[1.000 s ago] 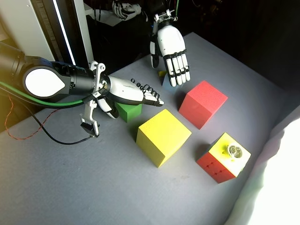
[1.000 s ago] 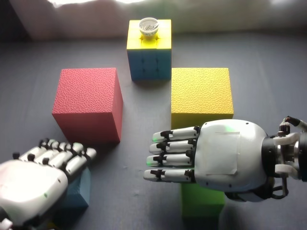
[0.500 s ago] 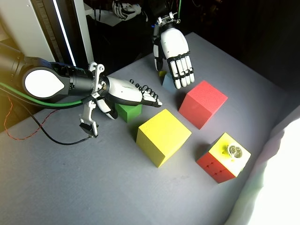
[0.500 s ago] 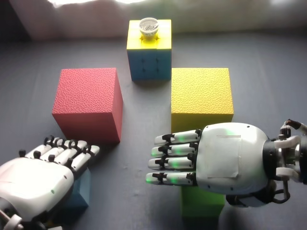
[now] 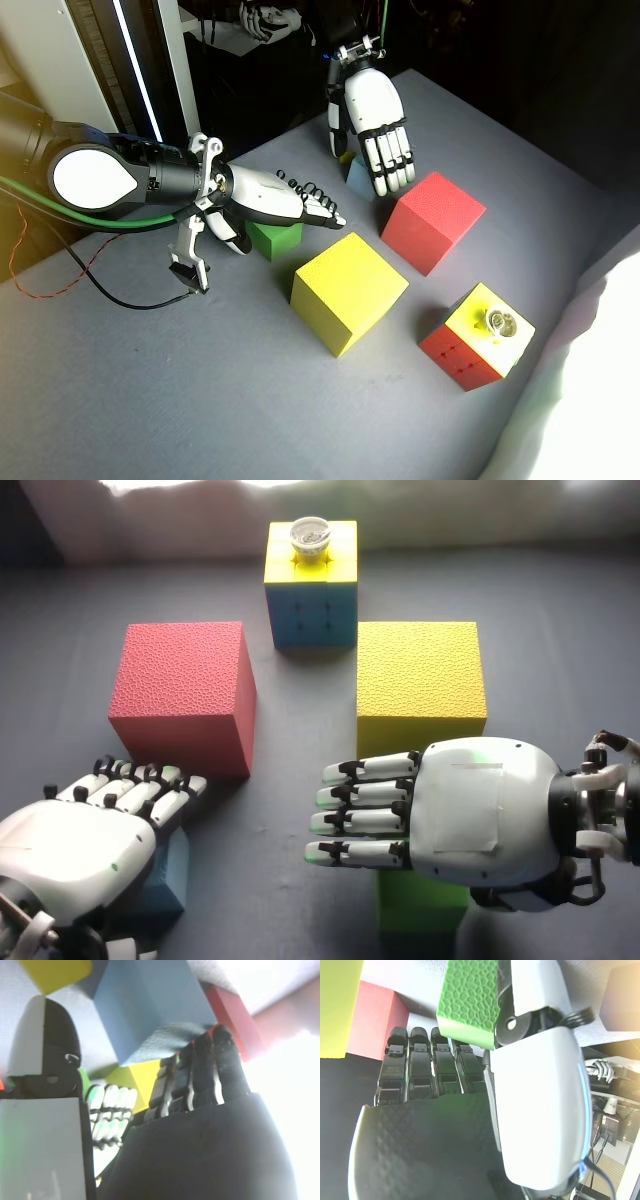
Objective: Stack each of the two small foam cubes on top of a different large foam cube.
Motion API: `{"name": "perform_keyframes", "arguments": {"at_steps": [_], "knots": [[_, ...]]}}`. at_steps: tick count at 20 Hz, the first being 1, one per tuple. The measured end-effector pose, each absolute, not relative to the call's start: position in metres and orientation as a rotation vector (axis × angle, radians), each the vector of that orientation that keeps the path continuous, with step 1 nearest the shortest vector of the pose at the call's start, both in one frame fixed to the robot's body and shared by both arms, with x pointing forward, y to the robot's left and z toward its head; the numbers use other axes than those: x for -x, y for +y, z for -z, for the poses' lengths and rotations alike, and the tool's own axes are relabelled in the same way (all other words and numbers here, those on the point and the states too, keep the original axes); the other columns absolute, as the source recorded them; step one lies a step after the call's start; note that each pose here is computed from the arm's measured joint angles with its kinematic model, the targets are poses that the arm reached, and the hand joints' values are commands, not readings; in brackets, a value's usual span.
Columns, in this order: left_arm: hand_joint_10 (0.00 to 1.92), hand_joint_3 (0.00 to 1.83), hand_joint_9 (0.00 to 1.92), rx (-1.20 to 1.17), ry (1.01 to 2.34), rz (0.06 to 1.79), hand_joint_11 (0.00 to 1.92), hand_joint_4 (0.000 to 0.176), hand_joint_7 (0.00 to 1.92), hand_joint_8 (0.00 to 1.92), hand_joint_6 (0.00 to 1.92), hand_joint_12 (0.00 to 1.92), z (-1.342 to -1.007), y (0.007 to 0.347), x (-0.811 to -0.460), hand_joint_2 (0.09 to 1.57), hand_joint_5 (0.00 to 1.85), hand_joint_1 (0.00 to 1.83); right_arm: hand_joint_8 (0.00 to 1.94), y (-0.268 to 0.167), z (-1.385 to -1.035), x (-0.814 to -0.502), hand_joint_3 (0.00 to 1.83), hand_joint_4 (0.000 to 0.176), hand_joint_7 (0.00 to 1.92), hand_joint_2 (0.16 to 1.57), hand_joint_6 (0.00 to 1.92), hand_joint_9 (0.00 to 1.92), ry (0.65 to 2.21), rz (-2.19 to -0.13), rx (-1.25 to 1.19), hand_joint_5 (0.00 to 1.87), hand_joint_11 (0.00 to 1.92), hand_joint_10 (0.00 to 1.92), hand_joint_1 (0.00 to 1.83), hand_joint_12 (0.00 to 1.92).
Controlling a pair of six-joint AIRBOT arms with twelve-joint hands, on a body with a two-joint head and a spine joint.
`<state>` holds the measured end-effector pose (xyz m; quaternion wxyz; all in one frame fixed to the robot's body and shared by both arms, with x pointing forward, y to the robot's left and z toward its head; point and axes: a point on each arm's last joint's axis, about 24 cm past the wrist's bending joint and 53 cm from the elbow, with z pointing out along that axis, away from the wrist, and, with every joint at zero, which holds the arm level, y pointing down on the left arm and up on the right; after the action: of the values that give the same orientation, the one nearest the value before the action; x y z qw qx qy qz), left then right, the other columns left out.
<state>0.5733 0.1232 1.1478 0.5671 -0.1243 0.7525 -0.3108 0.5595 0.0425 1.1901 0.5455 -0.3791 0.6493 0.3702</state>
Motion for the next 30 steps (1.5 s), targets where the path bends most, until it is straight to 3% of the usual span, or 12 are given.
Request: {"name": "perform_keyframes", "arguments": {"at_steps": [17, 18, 19, 20, 21, 22, 23, 25, 26, 28, 29, 30], "knots": [[0.0, 0.0, 0.0, 0.291, 1.763, 0.716, 0.0, 0.0, 0.0, 0.0, 0.0, 0.0, -1.147, 0.125, -0.582, 1.01, 0.0, 1.22, 0.0, 0.042, -1.189, -0.559, 0.0, 0.0, 0.0, 0.99, 0.0, 0.0, 1.542, -0.878, 0.9, 0.0, 0.01, 0.0, 1.26, 0.01], [0.0, 0.0, 0.0, 0.291, 1.765, 0.716, 0.06, 0.0, 0.0, 0.0, 0.0, 0.03, -1.146, 0.125, -0.582, 1.01, 0.0, 1.23, 0.0, 0.042, -1.189, -0.559, 0.0, 0.0, 0.0, 0.98, 0.0, 0.0, 1.543, -0.878, 0.9, 0.0, 0.05, 0.0, 1.27, 0.03], [0.01, 0.0, 0.02, 0.293, 1.765, 0.714, 0.09, 0.0, 0.02, 0.01, 0.01, 0.05, -1.146, 0.126, -0.582, 1.02, 0.03, 1.22, 0.0, 0.042, -1.189, -0.559, 0.0, 0.0, 0.0, 0.98, 0.0, 0.01, 1.542, -0.879, 0.9, 0.03, 0.01, 0.0, 1.23, 0.28], [0.02, 0.0, 0.16, 0.292, 1.764, 0.714, 0.02, 0.0, 0.14, 0.01, 0.01, 0.5, -1.147, 0.125, -0.583, 1.05, 0.1, 1.26, 0.0, 0.042, -1.189, -0.559, 0.0, 0.0, 0.07, 0.97, 0.0, 0.09, 1.542, -0.879, 0.9, 0.12, 0.0, 0.01, 1.27, 0.51], [0.02, 0.0, 0.31, 0.292, 1.764, 0.715, 0.01, 0.0, 0.28, 0.0, 0.01, 0.82, -1.147, 0.125, -0.583, 1.04, 0.19, 1.3, 0.01, 0.042, -1.189, -0.559, 0.0, 0.0, 0.14, 0.98, 0.01, 0.17, 1.542, -0.879, 0.9, 0.18, 0.0, 0.02, 1.24, 0.7], [0.04, 0.0, 0.45, 0.29, 1.762, 0.714, 0.05, 0.0, 0.4, 0.01, 0.02, 0.95, -1.148, 0.125, -0.583, 1.07, 0.28, 1.32, 0.01, 0.042, -1.189, -0.559, 0.0, 0.0, 0.32, 1.02, 0.02, 0.33, 1.542, -0.879, 0.899, 0.31, 0.0, 0.04, 1.23, 0.96], [0.05, 0.0, 0.59, 0.288, 1.761, 0.714, 0.14, 0.0, 0.54, 0.02, 0.03, 1.0, -1.147, 0.124, -0.583, 1.09, 0.41, 1.34, 0.02, 0.042, -1.189, -0.559, 0.0, 0.0, 0.5, 1.02, 0.02, 0.51, 1.543, -0.879, 0.899, 0.46, 0.08, 0.05, 1.25, 1.08], [0.05, 0.0, 0.66, 0.287, 1.759, 0.718, 0.17, 0.0, 0.61, 0.02, 0.02, 1.03, -1.148, 0.121, -0.583, 1.12, 0.47, 1.33, 0.01, 0.043, -1.19, -0.559, 0.0, 0.0, 0.59, 1.04, 0.01, 0.6, 1.54, -0.884, 0.897, 0.53, 0.11, 0.04, 1.26, 1.11], [0.11, 0.0, 0.81, 0.284, 1.756, 0.717, 0.3, 0.0, 0.78, 0.05, 0.03, 1.07, -1.149, 0.121, -0.584, 1.16, 0.62, 1.3, 0.01, 0.043, -1.192, -0.558, 0.0, 0.0, 0.79, 1.05, 0.02, 0.77, 1.533, -0.89, 0.896, 0.73, 0.3, 0.04, 1.26, 1.1], [0.18, 0.0, 0.84, 0.283, 1.751, 0.712, 0.36, 0.0, 0.84, 0.05, 0.01, 1.11, -1.15, 0.122, -0.584, 1.18, 0.66, 1.29, 0.01, 0.044, -1.194, -0.557, 0.0, 0.0, 0.84, 1.06, 0.02, 0.83, 1.524, -0.898, 0.894, 0.78, 0.36, 0.04, 1.24, 1.09], [1.57, 0.0, 0.72, 0.284, 1.748, 0.712, 0.49, 0.0, 0.74, 1.34, 1.04, 1.38, -1.151, 0.122, -0.584, 1.26, 0.55, 1.35, 0.59, 0.044, -1.194, -0.557, 0.0, 0.0, 1.09, 1.09, 0.82, 1.01, 1.521, -0.9, 0.894, 0.91, 0.47, 0.02, 1.23, 1.19], [1.67, 0.0, 0.69, 0.285, 1.748, 0.712, 0.51, 0.0, 0.73, 1.43, 1.24, 1.45, -1.151, 0.122, -0.585, 1.27, 0.53, 1.33, 0.81, 0.044, -1.195, -0.557, 0.0, 0.0, 1.06, 1.11, 1.04, 1.07, 1.519, -0.902, 0.893, 0.9, 0.48, 0.02, 1.22, 1.22]]}}
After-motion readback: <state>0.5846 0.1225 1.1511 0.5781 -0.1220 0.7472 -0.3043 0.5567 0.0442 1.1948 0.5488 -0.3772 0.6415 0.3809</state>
